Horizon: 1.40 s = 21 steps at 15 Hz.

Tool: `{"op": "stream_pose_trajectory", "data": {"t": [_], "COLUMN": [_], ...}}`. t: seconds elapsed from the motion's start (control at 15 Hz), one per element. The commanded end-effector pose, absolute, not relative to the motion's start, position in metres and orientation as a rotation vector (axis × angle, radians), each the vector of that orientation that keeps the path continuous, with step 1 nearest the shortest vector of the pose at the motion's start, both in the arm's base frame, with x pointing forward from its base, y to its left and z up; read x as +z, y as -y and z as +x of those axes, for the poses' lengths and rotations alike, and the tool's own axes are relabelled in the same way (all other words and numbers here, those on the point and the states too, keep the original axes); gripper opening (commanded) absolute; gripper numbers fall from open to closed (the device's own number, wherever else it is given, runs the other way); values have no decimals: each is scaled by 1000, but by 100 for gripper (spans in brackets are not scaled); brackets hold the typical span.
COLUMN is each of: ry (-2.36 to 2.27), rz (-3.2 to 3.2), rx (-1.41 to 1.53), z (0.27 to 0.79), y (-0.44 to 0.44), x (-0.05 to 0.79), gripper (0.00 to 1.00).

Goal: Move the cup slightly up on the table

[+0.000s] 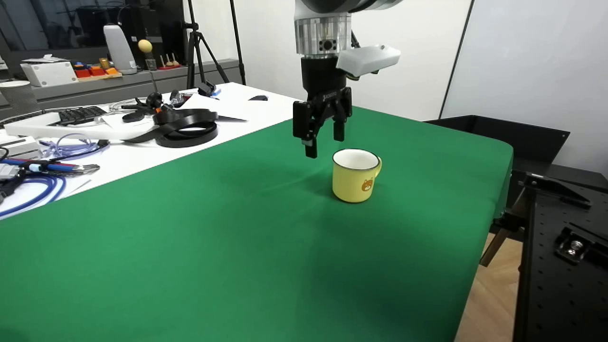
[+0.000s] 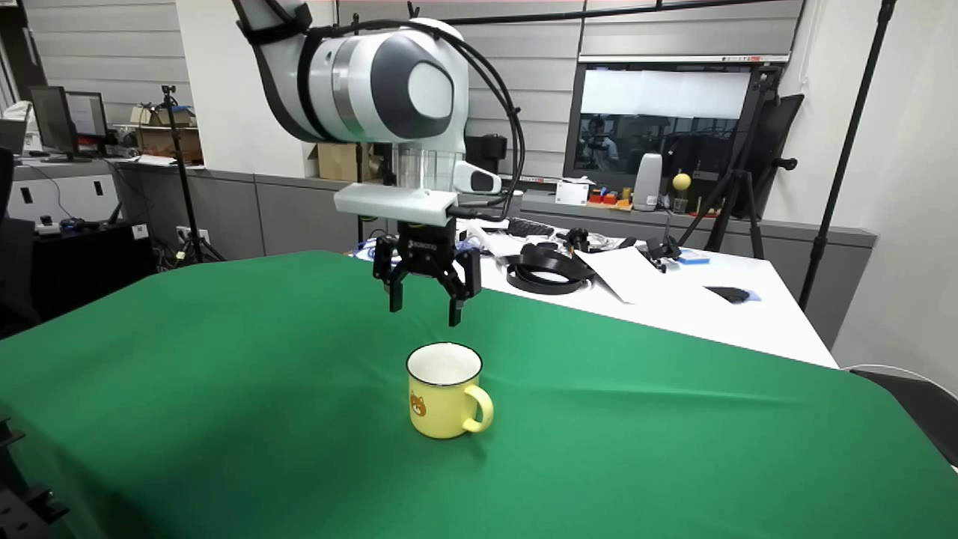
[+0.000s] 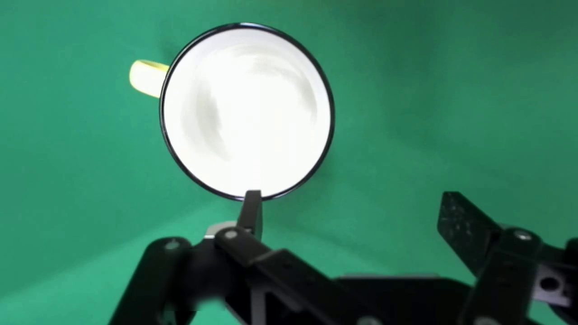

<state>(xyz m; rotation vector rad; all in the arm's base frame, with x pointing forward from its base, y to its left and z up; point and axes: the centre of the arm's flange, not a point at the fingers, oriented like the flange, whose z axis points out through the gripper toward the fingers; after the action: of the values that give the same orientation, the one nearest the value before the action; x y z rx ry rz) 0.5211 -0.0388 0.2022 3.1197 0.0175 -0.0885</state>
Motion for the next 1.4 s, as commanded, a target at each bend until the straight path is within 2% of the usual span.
{"op": "stream_pose_trajectory", "data": {"t": [0.0,0.33,0.4,0.47,0.67,1.13,1.2,1.33], "ry": [-9,11,16,14,59,112,106,99], "rz": [3112,3128,3132,3127,3137,3136,3135,3133], "rx": [-69,-95,-94,-90,-41,51,51,44], "z": [502,487,483,481,480,492,493,495], "y": [43,53,55,58,62,62,61,61], "x": [193,176,172,170,168,172,172,171], "gripper": [100,100,75,74,51,5,0,0]}}
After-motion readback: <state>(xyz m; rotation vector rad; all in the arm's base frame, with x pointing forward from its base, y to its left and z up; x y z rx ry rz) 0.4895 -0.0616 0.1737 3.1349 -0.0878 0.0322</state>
